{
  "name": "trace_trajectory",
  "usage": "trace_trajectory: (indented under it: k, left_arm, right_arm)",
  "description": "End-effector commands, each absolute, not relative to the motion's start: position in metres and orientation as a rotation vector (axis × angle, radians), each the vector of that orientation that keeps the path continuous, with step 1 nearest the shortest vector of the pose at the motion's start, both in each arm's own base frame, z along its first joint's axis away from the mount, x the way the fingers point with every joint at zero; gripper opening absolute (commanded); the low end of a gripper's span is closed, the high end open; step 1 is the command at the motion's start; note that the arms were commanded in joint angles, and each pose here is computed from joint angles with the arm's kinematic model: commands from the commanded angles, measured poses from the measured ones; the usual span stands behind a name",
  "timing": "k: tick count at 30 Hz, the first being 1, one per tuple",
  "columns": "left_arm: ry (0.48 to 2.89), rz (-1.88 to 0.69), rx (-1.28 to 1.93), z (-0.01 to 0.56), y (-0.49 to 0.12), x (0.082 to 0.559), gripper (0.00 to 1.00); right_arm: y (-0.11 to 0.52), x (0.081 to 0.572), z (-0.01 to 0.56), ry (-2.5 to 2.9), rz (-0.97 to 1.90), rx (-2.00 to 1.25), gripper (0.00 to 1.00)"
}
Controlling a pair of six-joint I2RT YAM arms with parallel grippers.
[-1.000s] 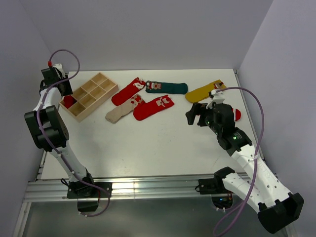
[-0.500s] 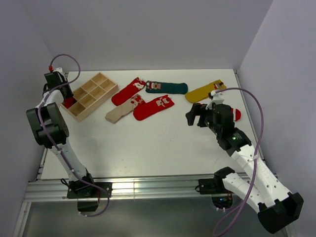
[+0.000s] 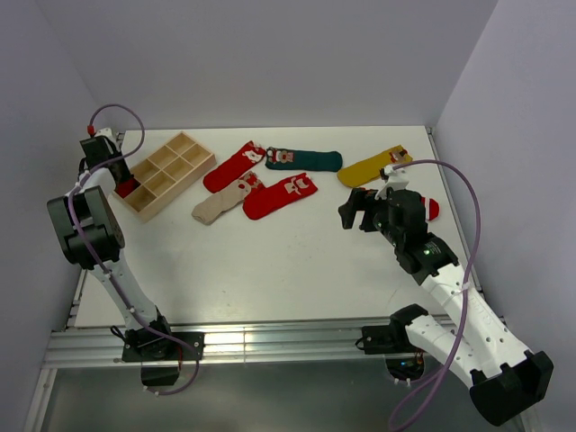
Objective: Roll the socks
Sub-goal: Place the sock in the storage box.
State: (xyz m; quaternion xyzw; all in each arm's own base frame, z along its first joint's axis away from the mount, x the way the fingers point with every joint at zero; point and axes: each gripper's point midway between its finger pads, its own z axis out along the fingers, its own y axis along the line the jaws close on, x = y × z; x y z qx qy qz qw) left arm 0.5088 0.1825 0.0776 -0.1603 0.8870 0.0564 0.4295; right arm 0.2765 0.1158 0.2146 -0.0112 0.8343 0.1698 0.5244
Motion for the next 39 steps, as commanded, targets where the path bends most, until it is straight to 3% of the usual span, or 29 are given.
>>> trace_trajectory:
  k: [1,20,34,37,39]
  left_arm:
    - [2.359,0.112,-0.455,0.042,0.177,0.474,0.00]
    - [2.370,-0.050,-0.474,0.039,0.149,0.464,0.00]
    - [2.551,-0.032,-0.569,-0.010,0.157,0.448,0.01]
    - [2.505,-0.023,-0.544,0.000,0.160,0.457,0.09]
    - [2.473,-0.014,-0.528,0.014,0.163,0.463,0.21]
  right_arm:
    - [0.113,0.280,0.228,1.937,0.396,-0.035,0.96]
    - [0.111,0.278,0.229,1.921,0.394,-0.021,0.96]
    - [0.112,0.277,0.229,1.922,0.404,-0.023,0.96]
    - [0.112,0.276,0.228,1.928,0.408,-0.025,0.96]
    - [0.112,0.275,0.228,1.930,0.406,-0.024,0.95]
